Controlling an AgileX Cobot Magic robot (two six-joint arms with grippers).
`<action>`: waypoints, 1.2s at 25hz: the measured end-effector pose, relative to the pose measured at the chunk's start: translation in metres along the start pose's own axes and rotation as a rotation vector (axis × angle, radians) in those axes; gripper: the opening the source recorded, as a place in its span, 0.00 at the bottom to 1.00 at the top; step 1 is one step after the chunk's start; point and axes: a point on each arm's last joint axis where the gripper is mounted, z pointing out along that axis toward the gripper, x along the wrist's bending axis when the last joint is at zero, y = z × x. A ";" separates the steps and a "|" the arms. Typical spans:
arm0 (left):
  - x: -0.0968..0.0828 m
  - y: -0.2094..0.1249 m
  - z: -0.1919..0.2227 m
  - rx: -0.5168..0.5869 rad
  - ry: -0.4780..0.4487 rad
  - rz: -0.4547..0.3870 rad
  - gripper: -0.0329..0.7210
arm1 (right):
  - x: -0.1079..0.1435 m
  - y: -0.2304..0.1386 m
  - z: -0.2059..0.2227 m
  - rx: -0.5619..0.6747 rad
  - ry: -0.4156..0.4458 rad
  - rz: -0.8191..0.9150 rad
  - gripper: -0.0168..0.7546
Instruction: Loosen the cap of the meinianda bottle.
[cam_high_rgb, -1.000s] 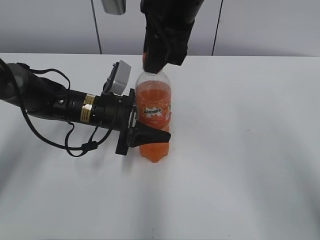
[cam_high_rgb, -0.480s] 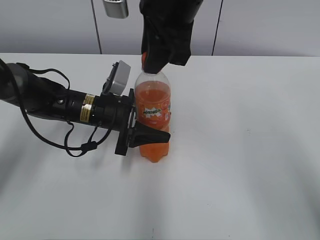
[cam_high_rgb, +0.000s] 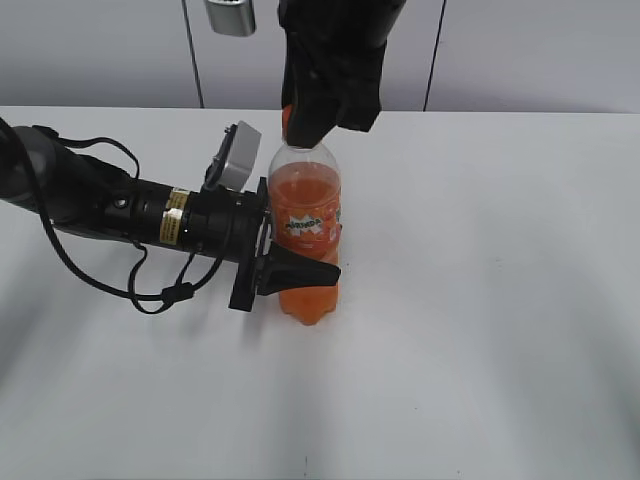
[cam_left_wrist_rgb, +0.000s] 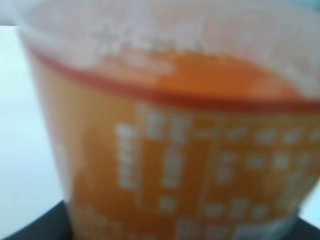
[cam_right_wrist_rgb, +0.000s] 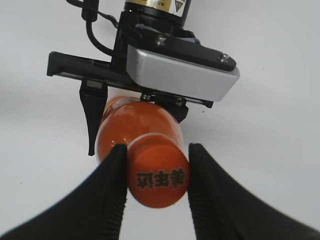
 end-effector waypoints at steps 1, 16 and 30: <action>0.000 0.000 0.000 0.000 0.000 0.000 0.59 | 0.000 0.000 0.000 0.000 0.000 0.000 0.38; 0.000 0.000 0.001 0.001 0.004 -0.004 0.59 | 0.000 0.002 0.001 -0.018 0.002 0.008 0.45; 0.001 0.000 0.001 0.000 0.008 -0.013 0.59 | -0.001 0.003 0.003 -0.033 0.004 0.074 0.51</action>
